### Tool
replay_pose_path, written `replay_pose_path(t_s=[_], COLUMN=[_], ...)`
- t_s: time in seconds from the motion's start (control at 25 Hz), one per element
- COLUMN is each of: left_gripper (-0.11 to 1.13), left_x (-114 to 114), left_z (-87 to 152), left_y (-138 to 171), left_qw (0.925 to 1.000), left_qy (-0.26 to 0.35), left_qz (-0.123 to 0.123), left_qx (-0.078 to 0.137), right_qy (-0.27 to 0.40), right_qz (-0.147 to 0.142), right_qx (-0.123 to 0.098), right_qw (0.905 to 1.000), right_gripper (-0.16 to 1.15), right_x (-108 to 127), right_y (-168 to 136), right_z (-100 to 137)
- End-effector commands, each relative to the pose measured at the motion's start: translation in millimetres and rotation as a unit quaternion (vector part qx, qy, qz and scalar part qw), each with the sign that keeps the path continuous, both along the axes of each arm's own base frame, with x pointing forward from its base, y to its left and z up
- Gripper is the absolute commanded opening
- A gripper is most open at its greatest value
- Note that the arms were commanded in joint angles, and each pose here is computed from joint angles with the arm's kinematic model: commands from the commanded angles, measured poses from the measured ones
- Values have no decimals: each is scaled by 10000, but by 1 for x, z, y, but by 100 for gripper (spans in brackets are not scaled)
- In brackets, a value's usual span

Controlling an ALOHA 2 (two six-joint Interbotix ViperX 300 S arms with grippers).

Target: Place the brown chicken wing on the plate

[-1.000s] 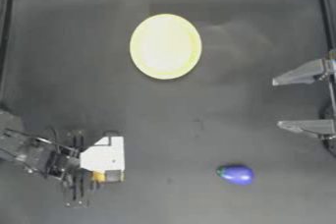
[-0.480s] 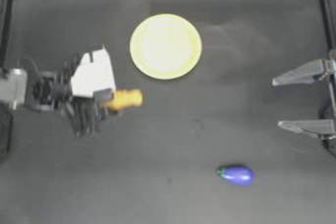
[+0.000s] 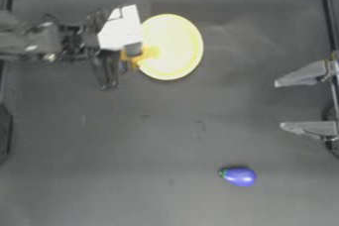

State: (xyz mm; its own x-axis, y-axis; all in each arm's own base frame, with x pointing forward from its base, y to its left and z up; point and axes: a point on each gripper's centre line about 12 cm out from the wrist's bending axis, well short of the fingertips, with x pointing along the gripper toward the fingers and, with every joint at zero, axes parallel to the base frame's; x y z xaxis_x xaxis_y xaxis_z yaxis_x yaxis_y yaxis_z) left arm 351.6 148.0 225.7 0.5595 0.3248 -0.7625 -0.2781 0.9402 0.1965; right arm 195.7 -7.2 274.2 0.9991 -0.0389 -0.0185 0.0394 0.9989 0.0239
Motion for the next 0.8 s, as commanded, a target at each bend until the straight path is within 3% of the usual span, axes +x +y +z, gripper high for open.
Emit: replay_pose_path(t_s=[0.04, 0.4, 0.8], left_gripper=[5, 5, 5], left_x=[14, 42, 62], left_z=[12, -13, -49], left_y=[24, 63, 77], left_qw=[9994, 9998, 9994], left_qy=[-316, -185, 42], left_qz=[33, -93, -261], left_qx=[97, -12, -244], right_qy=[-123, -100, -101], right_qz=[-5, -5, -9], right_qx=[3, 11, 26], right_qw=[9999, 9999, 9999], right_gripper=[100, 100, 100], right_x=[1, 1, 1], right_y=[0, 0, 0], right_z=[4, 2, 2])
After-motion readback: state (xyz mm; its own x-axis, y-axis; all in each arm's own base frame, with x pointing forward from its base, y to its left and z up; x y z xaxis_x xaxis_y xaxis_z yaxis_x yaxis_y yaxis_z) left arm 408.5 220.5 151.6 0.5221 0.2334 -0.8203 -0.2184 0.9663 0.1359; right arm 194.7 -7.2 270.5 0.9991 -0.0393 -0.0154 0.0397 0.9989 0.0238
